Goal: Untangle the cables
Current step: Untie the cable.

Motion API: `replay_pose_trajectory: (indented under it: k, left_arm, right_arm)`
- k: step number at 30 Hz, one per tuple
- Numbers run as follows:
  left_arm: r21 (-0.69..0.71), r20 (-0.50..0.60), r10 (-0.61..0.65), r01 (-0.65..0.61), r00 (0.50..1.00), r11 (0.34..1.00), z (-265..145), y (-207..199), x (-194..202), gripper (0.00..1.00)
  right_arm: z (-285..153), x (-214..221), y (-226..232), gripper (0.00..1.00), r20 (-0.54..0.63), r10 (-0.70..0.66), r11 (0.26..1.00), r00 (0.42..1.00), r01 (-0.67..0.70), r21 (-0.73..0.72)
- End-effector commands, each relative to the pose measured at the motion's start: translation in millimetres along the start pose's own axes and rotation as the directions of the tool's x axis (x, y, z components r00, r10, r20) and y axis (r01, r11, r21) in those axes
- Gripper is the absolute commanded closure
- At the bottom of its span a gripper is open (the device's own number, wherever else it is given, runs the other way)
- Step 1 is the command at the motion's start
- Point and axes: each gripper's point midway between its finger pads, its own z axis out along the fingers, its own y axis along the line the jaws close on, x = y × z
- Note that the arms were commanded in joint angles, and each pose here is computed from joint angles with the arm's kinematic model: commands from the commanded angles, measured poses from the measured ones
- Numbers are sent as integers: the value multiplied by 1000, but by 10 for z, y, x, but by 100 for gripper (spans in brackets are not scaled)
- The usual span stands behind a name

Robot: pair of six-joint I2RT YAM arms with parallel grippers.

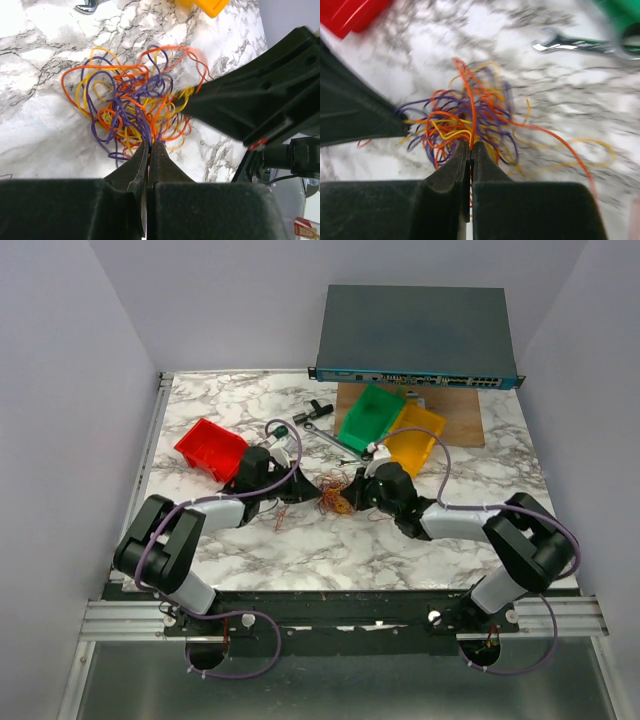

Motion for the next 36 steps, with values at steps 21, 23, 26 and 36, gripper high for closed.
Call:
replay_pose_trajectory:
  k: [21,23,26,36]
  left_arm:
    - [-196,291,42,16,956,980,-578,325,-377,100]
    - [-184,263,49,0,964,983,-517,284,-341,100]
    - [-189,240,84,-38,967,981,-470,218,-328,98]
    - [-265,201,214,-157,956,951,-419,75,-319,75]
  right_arm:
    - [-1182,-584,-1284,99,463,-12,680,886,-332,654]
    - [-903,-567,-954,90,379,-16,840,925,-193,508]
    - [-710,-497,-544,41,331,-28,955,943,-72,286]
    - [-463,-301,-251,32,203,-33,992,979,7,128]
